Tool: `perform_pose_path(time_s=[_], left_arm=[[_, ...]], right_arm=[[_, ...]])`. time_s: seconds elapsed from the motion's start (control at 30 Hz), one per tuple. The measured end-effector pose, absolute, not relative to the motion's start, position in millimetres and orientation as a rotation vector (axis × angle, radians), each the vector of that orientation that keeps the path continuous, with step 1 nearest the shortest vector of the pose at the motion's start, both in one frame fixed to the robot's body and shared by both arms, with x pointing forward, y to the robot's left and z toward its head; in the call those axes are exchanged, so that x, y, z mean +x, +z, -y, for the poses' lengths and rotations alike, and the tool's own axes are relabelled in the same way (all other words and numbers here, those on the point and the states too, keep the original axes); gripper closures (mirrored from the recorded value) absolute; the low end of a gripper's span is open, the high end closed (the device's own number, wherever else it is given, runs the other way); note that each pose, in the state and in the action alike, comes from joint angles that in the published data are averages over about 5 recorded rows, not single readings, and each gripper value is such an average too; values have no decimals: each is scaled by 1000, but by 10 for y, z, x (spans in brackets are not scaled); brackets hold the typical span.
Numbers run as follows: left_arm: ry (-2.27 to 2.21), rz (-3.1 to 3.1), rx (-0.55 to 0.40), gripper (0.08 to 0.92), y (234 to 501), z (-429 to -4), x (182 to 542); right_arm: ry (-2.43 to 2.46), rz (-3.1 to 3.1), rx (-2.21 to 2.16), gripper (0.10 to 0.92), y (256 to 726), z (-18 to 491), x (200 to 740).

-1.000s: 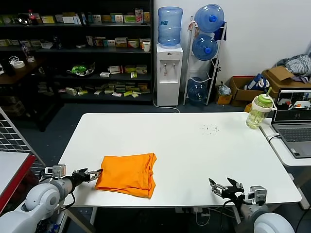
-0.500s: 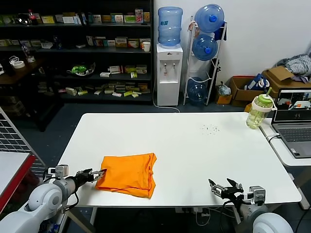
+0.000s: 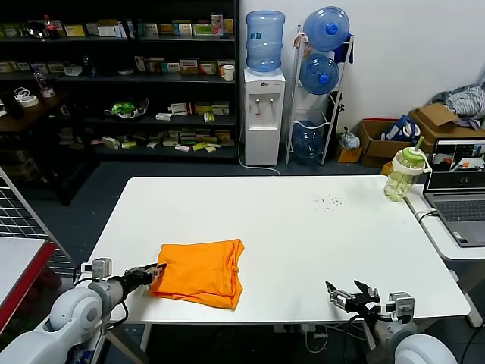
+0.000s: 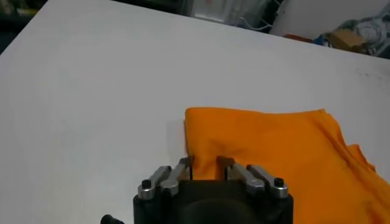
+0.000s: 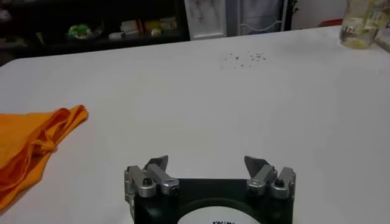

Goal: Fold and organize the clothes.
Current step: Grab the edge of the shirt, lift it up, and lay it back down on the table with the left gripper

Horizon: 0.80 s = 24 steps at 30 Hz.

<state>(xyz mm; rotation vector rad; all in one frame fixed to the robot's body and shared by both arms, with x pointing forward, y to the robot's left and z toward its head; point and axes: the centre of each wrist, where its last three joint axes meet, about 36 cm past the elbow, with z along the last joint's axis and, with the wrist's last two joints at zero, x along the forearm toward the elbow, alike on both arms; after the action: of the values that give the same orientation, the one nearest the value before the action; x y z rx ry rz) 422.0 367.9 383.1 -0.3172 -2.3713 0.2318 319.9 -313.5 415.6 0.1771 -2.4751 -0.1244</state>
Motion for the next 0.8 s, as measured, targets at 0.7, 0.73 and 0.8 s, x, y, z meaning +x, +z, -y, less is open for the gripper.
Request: perform_pose_path(time_s=[0.7, 0.73, 0.8], left_arm=[[172, 2415, -306, 907, 4124, -3657, 4215], [155, 2417, -302, 907, 4153, -3680, 4212], [117, 2422, -290, 907, 4205, -3746, 4207]], right_arm=[[-126, 2491, 189, 200, 4161, 3111, 3218], [-125, 2494, 191, 200, 4161, 3110, 3227], [-122, 2501, 196, 200, 4162, 3107, 3247]])
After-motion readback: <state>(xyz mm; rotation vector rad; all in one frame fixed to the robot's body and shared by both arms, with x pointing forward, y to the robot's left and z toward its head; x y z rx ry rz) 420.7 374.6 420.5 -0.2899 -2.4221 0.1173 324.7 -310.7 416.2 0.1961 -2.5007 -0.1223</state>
